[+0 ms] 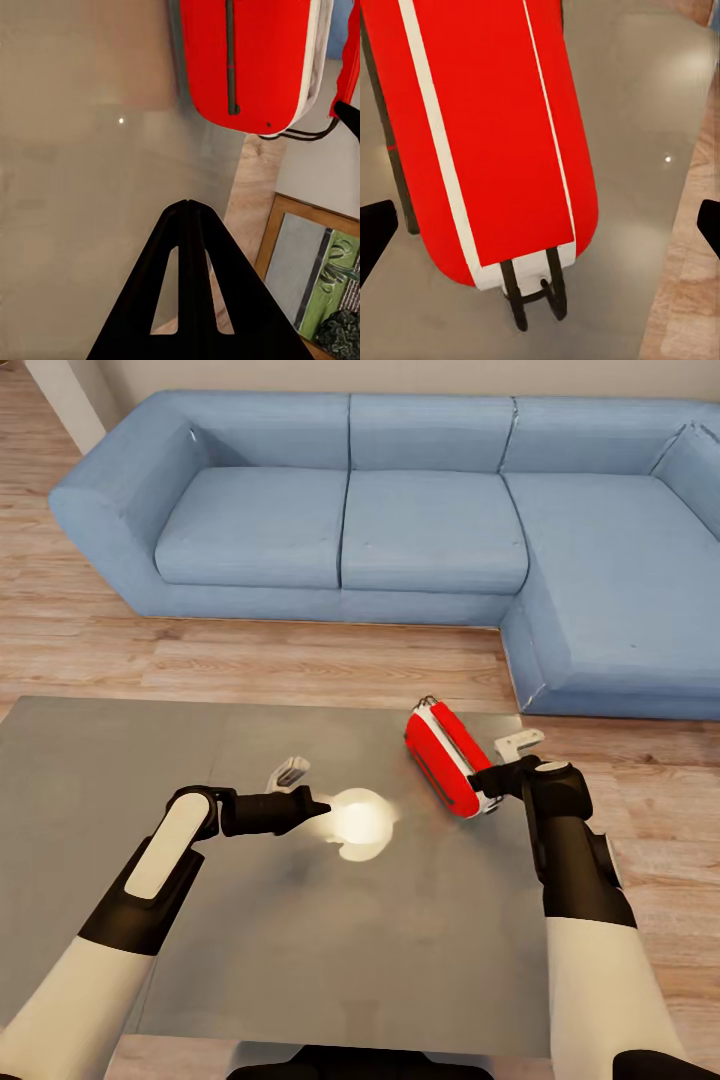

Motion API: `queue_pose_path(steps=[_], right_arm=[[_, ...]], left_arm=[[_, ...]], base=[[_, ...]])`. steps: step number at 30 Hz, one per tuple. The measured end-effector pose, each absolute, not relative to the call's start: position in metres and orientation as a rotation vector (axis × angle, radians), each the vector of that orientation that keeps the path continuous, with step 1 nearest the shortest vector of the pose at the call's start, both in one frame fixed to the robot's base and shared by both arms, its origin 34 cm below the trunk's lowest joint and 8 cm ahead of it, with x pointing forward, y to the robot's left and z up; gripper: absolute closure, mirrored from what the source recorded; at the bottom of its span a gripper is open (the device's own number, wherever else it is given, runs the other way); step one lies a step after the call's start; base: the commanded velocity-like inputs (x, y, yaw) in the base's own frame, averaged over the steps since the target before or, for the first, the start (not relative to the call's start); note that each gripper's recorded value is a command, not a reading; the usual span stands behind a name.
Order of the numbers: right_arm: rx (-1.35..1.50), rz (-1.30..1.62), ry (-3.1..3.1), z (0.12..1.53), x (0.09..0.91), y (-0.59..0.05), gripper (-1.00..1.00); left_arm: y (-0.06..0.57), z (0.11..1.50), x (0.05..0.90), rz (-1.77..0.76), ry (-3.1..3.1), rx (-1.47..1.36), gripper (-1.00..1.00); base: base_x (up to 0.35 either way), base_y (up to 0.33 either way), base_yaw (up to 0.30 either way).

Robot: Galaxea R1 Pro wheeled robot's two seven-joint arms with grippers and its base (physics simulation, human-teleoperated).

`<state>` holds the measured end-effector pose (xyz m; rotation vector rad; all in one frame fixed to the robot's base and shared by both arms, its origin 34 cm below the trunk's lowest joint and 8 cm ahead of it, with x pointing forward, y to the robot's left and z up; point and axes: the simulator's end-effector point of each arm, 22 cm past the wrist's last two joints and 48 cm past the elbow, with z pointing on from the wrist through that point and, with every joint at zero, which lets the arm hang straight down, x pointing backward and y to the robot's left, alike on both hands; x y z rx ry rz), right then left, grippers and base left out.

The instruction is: Turn on the radio receiver that's on the table in the living room.

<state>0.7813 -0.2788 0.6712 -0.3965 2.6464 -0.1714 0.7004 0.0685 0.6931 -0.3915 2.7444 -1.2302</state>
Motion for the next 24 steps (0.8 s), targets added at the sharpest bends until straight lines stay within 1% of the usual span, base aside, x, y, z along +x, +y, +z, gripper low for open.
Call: queue_pose_path(steps=[4, 17, 20, 24], right_arm=[[-0.396, -0.173, 2.645, 0.6720, 0.7817, -0.2797, -1.00], [-0.394, -0.175, 2.645, 0.6723, 0.7817, -0.2811, -1.00], [-0.393, -0.175, 2.644, 0.6730, 0.7818, -0.2811, -1.00], [-0.385, -0.179, 2.640, 0.6772, 0.7830, -0.2822, -1.00]], left_arm=[[0.0682, 0.6938, 0.7007, -1.231, 2.743, -0.390, 1.00], [0.0684, 0.6938, 0.7005, -1.230, 2.743, -0.387, 1.00], [0.0686, 0.6937, 0.7006, -1.228, 2.744, -0.387, 1.00], [0.0691, 0.6955, 0.7014, -1.227, 2.741, -0.386, 1.00]], base=[[-0.262, 0.000, 0.000], [-0.324, 0.000, 0.000], [-0.196, 0.000, 0.000], [-0.063, 0.000, 0.000]])
